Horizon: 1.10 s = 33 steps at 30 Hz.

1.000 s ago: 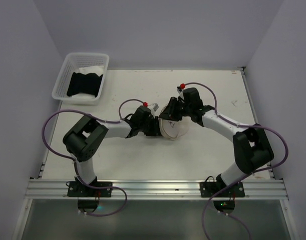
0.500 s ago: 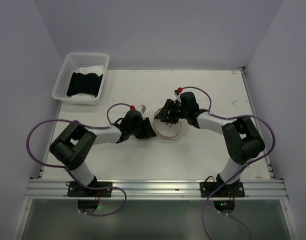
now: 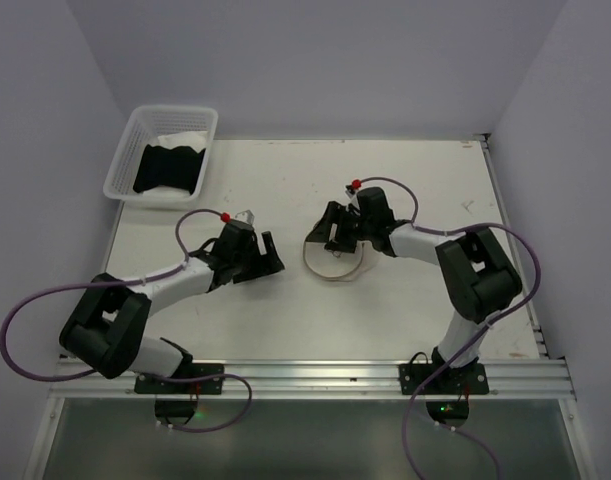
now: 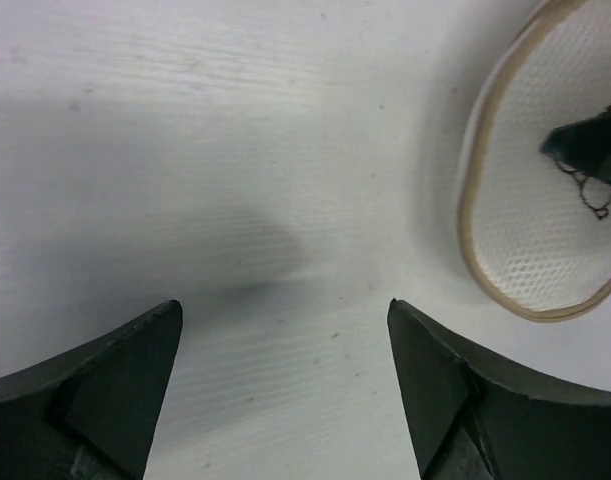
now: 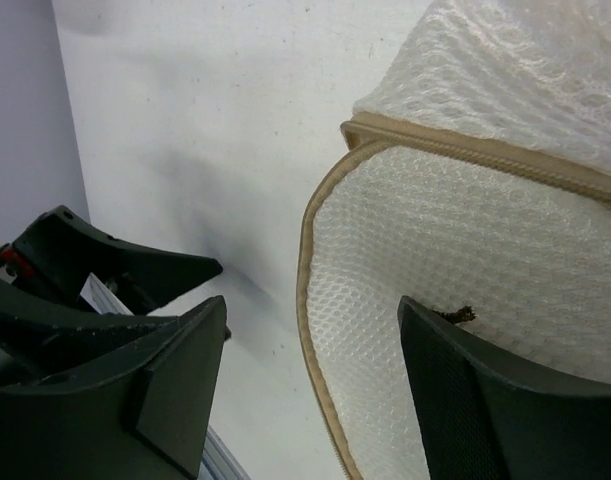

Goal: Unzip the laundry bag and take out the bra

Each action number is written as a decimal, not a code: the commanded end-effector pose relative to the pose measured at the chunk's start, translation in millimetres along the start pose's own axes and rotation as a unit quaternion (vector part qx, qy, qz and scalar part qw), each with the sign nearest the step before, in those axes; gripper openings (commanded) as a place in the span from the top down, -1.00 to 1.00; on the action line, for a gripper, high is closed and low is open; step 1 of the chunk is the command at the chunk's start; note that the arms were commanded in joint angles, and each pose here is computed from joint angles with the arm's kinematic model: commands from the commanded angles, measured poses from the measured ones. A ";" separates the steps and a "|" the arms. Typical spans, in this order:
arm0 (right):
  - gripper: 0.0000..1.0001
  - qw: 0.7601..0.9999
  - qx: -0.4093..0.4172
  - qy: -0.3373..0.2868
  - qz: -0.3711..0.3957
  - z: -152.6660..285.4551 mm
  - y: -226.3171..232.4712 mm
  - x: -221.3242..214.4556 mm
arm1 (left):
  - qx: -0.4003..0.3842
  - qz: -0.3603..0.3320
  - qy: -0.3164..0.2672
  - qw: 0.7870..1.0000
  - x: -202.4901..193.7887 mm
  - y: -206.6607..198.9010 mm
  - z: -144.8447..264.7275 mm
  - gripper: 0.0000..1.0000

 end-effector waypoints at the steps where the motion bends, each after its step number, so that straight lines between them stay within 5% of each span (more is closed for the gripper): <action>1: -0.49 0.996 0.028 -0.051 0.064 28.6 33.3 27.8 | 0.049 -0.020 -0.042 0.998 17.8 6.3 22.5 -0.77; 9: -0.96 0.981 -0.059 -0.121 0.137 116.6 75.0 64.5 | 0.041 -0.053 -0.143 0.987 66.7 -33.3 79.9 -1.00; 15: -0.97 0.946 -0.165 -0.224 0.167 209.5 83.3 84.3 | 0.033 -0.077 -0.266 0.960 104.0 -53.5 158.6 -1.00; 27: -0.97 0.792 -0.319 -0.470 0.225 403.9 89.6 32.2 | 0.030 -0.086 -0.486 0.869 124.0 -33.2 334.9 -1.00; 33: -0.97 0.765 -0.304 -0.521 0.227 429.8 87.2 4.4 | 0.035 -0.092 -0.506 0.857 106.1 -4.1 352.2 -1.00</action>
Point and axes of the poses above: each gripper's point midway between its finger pads, its own z axis back along the fingers, its own y axis along the line the jaws close on, x = y × z, the point moved 6 cm from there along z, back along the fingers, and after that the axes turned 12 degrees about z, right-handed, at the moved point
